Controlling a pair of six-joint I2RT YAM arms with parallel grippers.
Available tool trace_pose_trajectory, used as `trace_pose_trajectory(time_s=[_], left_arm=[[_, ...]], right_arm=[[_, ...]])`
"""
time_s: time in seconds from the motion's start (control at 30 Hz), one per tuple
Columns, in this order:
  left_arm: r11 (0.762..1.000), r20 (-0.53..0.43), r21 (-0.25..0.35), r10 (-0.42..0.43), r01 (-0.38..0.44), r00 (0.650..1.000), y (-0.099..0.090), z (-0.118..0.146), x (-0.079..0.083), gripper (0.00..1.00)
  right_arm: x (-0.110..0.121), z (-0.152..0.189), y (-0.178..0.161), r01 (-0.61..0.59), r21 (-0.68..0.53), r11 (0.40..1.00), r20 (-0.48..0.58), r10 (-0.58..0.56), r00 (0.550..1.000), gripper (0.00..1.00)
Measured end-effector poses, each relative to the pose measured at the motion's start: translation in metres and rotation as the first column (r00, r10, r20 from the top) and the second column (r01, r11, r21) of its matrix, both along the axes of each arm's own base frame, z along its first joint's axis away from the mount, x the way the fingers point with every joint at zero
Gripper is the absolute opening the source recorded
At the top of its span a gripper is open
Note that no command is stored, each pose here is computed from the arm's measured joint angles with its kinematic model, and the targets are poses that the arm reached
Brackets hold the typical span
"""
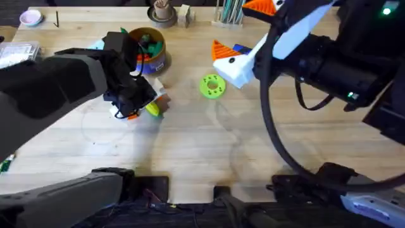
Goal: Pick up the gripper from the table and insert it into the empty holder that is missing its gripper. Then pick up a screw, insert it into the mounting hole, and use the screwdriver to tighten it. Finally, clean up the table by picking up the vegetable and placing it into the bucket.
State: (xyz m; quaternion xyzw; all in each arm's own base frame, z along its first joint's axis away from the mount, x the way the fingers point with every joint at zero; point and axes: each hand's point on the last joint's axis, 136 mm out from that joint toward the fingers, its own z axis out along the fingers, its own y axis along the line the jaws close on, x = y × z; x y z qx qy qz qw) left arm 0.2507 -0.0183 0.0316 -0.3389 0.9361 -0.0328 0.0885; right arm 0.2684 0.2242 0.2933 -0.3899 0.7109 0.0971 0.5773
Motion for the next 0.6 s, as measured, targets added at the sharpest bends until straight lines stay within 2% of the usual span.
trace_pose_trajectory(time_s=[0.13,0.23,0.27,0.53,0.6], left_arm=[[1.000,-0.020,0.024,0.011,-0.011,1.000,0.0058,-0.0020,-0.0041,0.496],[1.000,-0.022,0.024,0.016,-0.015,1.000,0.0064,-0.0010,-0.0047,0.088],[1.000,-0.021,0.024,0.016,-0.015,1.000,0.0065,-0.0002,-0.0052,0.032],[1.000,-0.037,0.012,0.013,-0.012,0.999,0.0042,0.0007,-0.0067,0.026],[1.000,-0.047,-0.015,0.007,-0.007,0.999,-0.0008,0.0025,-0.0045,0.026]], right_arm=[[-0.0001,0.0001,0.0000,0.000,0.000,1.000,0.000,0.000,1.000,0.857],[0.0000,0.0002,0.0000,0.000,0.000,1.000,0.001,0.000,1.000,0.857],[0.0000,0.0000,0.0000,0.000,0.000,1.000,0.000,0.000,1.000,0.857],[0.0000,0.0002,0.0000,0.000,0.000,1.000,0.000,0.000,1.000,0.857],[0.0000,0.0001,0.0000,0.000,0.000,1.000,0.000,0.000,1.000,0.857]])
